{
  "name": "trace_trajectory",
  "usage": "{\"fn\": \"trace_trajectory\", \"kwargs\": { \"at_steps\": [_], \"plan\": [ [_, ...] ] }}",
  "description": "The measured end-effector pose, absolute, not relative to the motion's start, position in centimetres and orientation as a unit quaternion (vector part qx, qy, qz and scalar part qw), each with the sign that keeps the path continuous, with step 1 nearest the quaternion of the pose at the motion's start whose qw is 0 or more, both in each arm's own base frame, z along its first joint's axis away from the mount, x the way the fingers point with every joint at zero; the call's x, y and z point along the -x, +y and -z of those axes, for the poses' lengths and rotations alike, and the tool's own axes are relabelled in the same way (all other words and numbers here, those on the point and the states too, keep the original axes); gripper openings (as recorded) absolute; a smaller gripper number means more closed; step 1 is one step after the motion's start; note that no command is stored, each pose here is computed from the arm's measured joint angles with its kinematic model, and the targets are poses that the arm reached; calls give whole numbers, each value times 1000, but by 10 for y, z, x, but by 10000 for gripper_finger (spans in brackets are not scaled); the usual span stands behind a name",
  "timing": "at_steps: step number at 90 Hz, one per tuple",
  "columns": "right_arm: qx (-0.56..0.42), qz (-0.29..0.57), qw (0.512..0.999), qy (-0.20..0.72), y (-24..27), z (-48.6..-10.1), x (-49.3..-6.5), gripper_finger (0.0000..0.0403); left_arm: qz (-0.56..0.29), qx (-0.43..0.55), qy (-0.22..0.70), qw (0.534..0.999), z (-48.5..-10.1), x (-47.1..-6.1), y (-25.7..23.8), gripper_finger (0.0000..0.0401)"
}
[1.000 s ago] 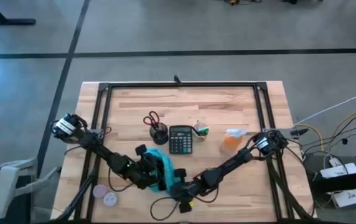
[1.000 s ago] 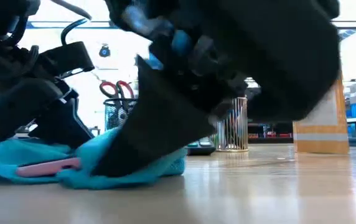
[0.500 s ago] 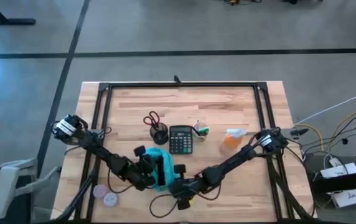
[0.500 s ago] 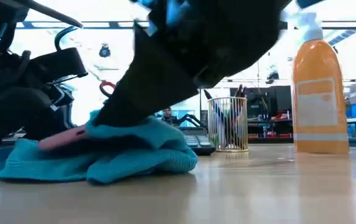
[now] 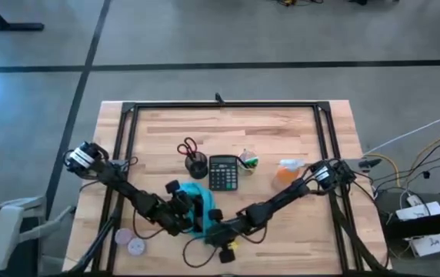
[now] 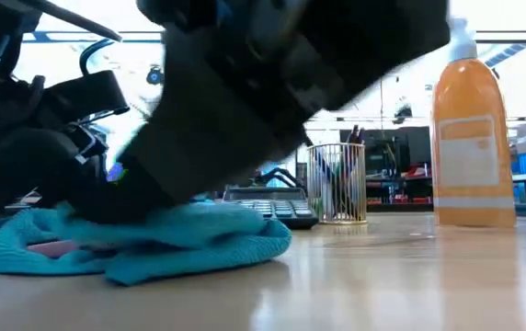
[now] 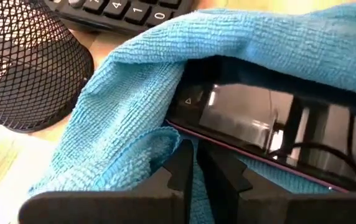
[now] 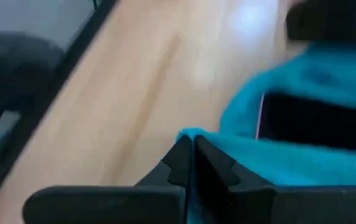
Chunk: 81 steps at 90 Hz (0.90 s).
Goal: Apply microfiber cloth
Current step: Wipe the front and back of the cellphone with the blue microfiber cloth
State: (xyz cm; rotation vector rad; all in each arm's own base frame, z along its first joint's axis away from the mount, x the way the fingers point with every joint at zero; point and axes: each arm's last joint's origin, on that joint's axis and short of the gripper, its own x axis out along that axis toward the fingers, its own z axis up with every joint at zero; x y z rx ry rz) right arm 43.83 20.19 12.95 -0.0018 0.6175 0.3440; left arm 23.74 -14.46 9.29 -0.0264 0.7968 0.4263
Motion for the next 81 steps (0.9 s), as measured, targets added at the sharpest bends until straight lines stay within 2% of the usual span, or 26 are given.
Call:
{"fn": "trace_trajectory", "kwargs": {
  "at_steps": [13,46,71,81],
  "plan": [
    [14,-142,952,270,190,-127,-448,0,-206,23,376,903,-94,-239,-145,20],
    [-8,-120,965,233,164,-86,-470,0,-206,30,375,904,-94,-238,-148,20],
    [-32,29,975,217,150,-81,-474,0,-209,40,373,903,-94,-237,-148,20],
    [-23,-1,975,222,151,-80,-473,0,-210,38,375,902,-93,-237,-148,20]
  ]
}}
